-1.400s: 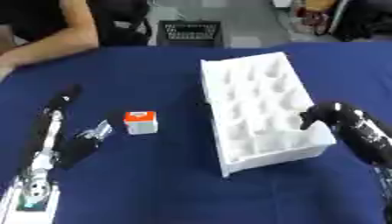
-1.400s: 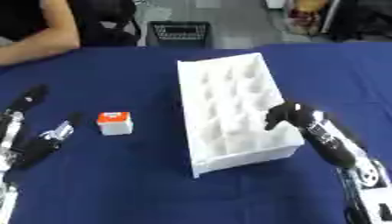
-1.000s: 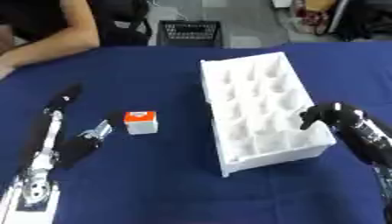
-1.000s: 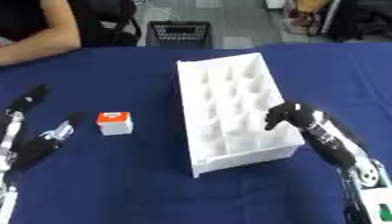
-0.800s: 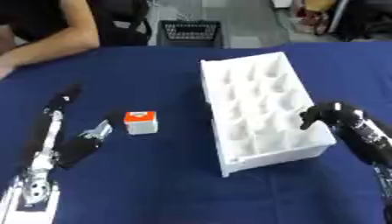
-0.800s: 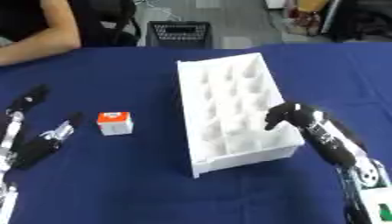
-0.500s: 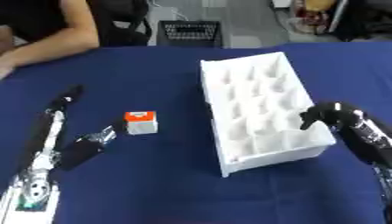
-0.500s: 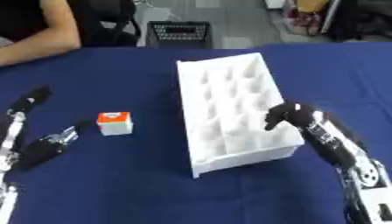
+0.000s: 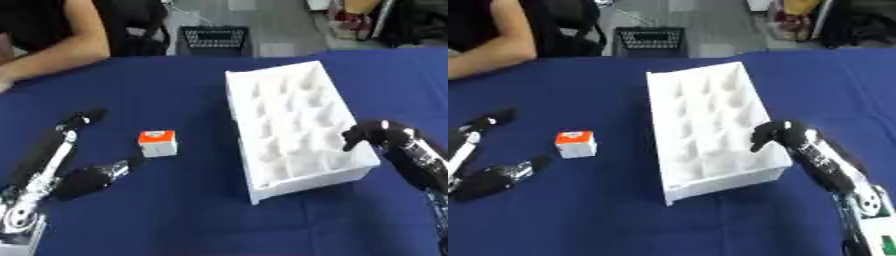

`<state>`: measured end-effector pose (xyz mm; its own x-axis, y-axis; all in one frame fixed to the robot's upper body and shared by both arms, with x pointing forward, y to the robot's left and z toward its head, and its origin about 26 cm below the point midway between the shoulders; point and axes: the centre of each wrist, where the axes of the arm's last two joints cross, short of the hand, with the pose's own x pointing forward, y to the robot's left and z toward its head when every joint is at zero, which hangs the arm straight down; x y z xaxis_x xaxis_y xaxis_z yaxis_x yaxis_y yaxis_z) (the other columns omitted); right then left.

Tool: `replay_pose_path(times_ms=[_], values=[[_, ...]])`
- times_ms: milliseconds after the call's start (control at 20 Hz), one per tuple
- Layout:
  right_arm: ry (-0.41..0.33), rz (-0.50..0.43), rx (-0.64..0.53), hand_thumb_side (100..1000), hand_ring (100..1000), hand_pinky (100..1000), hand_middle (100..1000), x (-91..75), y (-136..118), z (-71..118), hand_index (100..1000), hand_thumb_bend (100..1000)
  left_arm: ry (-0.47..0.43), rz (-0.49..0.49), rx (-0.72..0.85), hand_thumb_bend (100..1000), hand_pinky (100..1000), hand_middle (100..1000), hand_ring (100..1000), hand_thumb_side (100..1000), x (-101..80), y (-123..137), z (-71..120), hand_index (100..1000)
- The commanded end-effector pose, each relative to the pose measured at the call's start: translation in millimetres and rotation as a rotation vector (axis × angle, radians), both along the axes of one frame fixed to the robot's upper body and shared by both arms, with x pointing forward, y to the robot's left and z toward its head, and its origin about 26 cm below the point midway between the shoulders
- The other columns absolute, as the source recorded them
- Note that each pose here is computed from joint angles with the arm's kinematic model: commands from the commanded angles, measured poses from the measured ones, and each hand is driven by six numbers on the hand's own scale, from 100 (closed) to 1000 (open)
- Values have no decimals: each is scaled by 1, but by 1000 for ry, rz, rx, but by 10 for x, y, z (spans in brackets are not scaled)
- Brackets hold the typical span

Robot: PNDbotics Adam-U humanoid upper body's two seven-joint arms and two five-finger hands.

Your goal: Pick up objects on the table and place them in the box.

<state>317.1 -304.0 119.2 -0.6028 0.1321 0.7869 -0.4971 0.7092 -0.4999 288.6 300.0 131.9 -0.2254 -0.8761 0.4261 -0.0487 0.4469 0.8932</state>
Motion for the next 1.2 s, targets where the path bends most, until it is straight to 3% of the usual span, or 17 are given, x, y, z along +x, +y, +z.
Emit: replay_pose_path(times_ms=[50, 500, 850, 1200], values=[[-18, 1, -14, 956, 624, 862, 642, -2, -27, 70, 789, 100, -17, -17, 35, 804, 960, 847, 894, 661, -16, 31, 123, 956], [-17, 1, -13, 956, 624, 862, 642, -2, -27, 69, 789, 100, -7, -53, 69, 796, 956, 844, 892, 664, 44, 40, 205, 953], [-10, 8, -15, 957, 624, 862, 642, -2, -20, 53, 789, 100, 54, -138, 154, 806, 941, 837, 886, 681, 321, 45, 344, 947], [-5, 15, -20, 958, 623, 862, 641, 1, -17, 40, 789, 100, 183, -211, 224, 827, 938, 835, 883, 705, 596, 136, 385, 946]])
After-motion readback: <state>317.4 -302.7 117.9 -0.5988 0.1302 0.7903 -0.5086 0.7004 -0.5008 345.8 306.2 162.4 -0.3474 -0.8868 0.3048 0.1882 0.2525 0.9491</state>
